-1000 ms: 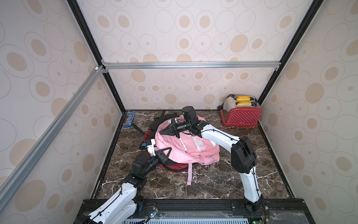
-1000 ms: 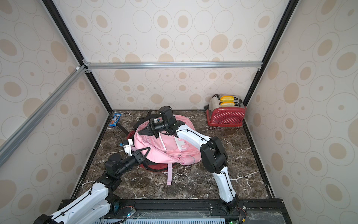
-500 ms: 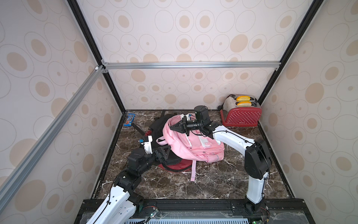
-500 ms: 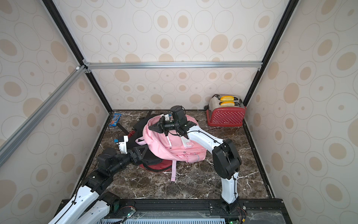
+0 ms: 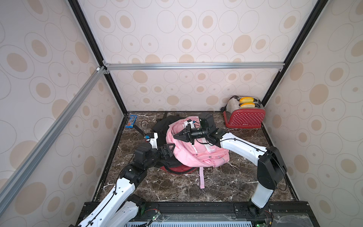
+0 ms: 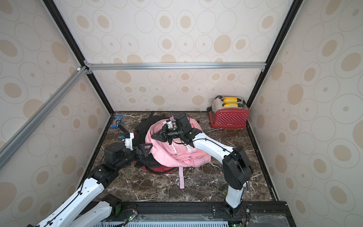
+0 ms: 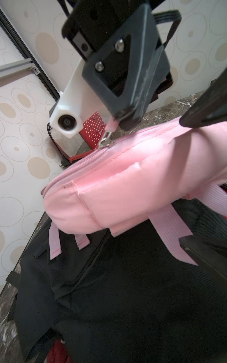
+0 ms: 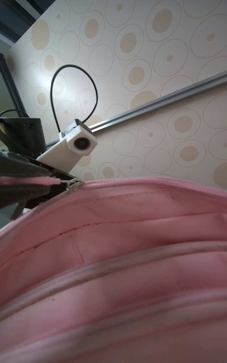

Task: Zip up the backpack
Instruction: Zip the zipper on the backpack.

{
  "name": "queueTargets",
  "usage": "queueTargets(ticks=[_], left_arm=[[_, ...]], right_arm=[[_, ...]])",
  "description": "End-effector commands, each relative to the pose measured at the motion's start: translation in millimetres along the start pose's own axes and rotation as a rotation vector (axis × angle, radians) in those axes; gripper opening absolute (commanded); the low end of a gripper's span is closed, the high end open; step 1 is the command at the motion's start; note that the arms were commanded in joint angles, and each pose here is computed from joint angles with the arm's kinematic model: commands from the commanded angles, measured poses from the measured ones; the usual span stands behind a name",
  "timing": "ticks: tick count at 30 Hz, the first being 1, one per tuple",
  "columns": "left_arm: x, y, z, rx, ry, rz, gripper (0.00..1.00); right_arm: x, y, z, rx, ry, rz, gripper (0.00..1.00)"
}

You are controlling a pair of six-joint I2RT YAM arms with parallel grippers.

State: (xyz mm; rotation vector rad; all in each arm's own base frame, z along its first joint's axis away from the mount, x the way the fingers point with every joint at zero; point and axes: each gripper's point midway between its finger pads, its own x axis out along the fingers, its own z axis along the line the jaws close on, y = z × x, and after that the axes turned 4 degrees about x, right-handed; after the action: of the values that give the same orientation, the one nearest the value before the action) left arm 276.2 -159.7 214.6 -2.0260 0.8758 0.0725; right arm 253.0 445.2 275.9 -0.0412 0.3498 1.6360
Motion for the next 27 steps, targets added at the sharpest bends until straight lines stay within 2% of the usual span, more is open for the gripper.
queueTargets(ticks=[1, 3, 5, 7, 9, 11, 15, 21, 27], left_arm=[[7, -5, -16, -0.035, 0.113, -0.043, 0.88], [9, -5, -18, -0.057, 0.151, -0.063, 0.85], [11, -3, -22, -0.066, 0.188, -0.065, 0.77], [12, -1, -27, -0.073, 0.229, -0.064, 0.56], [14, 1, -28, -0.077, 0.239, -0.051, 0.25], [15, 5, -26, -0.072, 0.228, -0.028, 0.01], [11, 16, -16, -0.054, 0.18, 0.003, 0.0], [6, 28, -10, -0.076, 0.179, 0.013, 0.0], [4, 33, -8, -0.084, 0.183, 0.014, 0.0]], right_arm=[[-4, 27, 30, -0.105, -0.079, 0.046, 0.0], [-4, 29, 26, -0.097, -0.084, 0.05, 0.0], [-4, 30, 24, -0.094, -0.081, 0.05, 0.0], [-4, 30, 23, -0.09, -0.081, 0.048, 0.0], [-4, 29, 24, -0.088, -0.084, 0.047, 0.0], [-3, 28, 27, -0.087, -0.092, 0.045, 0.0], [-1, 22, 26, -0.063, -0.093, 0.023, 0.0], [3, 5, 24, 0.024, -0.147, -0.045, 0.0], [9, -8, 39, 0.055, -0.203, -0.071, 0.0]])
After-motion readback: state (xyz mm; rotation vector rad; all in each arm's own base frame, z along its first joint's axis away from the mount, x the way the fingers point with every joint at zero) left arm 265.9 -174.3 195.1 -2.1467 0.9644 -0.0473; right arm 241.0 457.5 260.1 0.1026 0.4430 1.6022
